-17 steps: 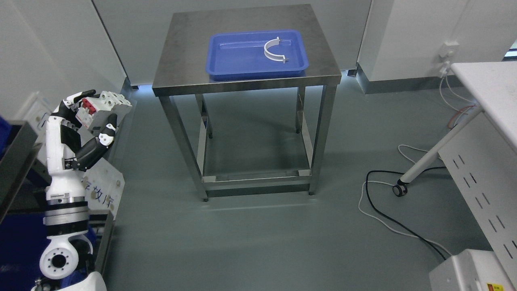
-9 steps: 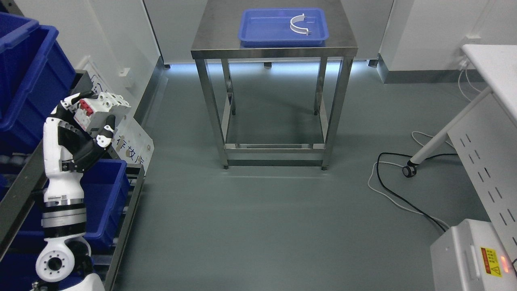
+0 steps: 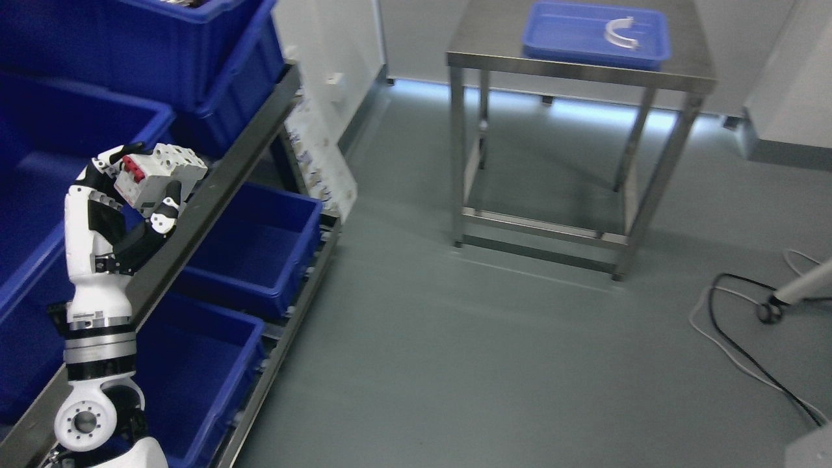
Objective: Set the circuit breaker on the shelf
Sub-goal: 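Hold the breaker in the left hand while turning toward the bin shelf, then extend the left hand over the upper blue bin and release the breaker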
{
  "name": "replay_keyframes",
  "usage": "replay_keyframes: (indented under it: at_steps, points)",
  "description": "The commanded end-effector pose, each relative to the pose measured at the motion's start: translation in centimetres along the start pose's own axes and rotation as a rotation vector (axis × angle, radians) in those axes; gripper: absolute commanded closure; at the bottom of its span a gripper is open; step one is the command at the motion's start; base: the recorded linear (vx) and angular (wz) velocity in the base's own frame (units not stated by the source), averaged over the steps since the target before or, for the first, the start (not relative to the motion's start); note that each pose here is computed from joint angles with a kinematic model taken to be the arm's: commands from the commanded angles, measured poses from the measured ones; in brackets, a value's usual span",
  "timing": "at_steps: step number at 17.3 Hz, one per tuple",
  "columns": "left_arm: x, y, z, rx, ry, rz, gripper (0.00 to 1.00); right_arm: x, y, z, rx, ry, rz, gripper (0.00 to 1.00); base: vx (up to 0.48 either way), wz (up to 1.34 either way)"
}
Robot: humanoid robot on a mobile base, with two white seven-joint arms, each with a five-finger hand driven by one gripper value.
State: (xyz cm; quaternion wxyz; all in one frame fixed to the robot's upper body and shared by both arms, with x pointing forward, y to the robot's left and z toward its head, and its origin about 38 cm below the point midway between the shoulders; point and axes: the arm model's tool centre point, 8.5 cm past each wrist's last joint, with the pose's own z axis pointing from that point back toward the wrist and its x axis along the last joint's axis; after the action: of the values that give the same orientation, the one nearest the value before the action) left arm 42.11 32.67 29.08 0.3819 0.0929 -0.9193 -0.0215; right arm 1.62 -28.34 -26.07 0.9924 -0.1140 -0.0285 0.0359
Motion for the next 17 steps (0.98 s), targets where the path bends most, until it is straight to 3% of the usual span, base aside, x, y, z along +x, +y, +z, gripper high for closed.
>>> replay_keyframes:
  at_steps: [1, 3, 5, 7, 13, 17]
  points:
    - [0.5, 0.6, -0.3, -0.003, -0.017, -0.025, 0.96, 0.1, -1.0, -0.1, -0.017, -0.019, 0.02, 0.0, -0.111, 1.01]
    - [2.9, 0.0, -2.5, -0.011, -0.106, -0.021, 0.96, 0.1, -1.0, -0.1, -0.017, -0.02, 0.02, 0.0, -0.113, 1.08]
    - [6.6, -3.2, -6.7, -0.075, -0.234, 0.016, 0.95, 0.1, -1.0, -0.1, -0.017, -0.019, 0.02, 0.0, -0.087, 1.29]
    - [8.6, -5.9, -8.9, -0.113, -0.281, 0.049, 0.95, 0.1, -1.0, -0.1, -0.018, -0.019, 0.02, 0.0, -0.058, 1.41]
    - [5.4, -7.0, -11.7, -0.098, 0.089, 0.031, 0.95, 0.1, -1.0, -0.1, -0.017, -0.019, 0.02, 0.0, -0.008, 1.14]
    - [2.8, -12.5, -15.8, -0.385, 0.241, -0.227, 0.94, 0.1, -1.0, -0.1, -0.017, -0.018, 0.019, 0.0, 0.065, 0.57]
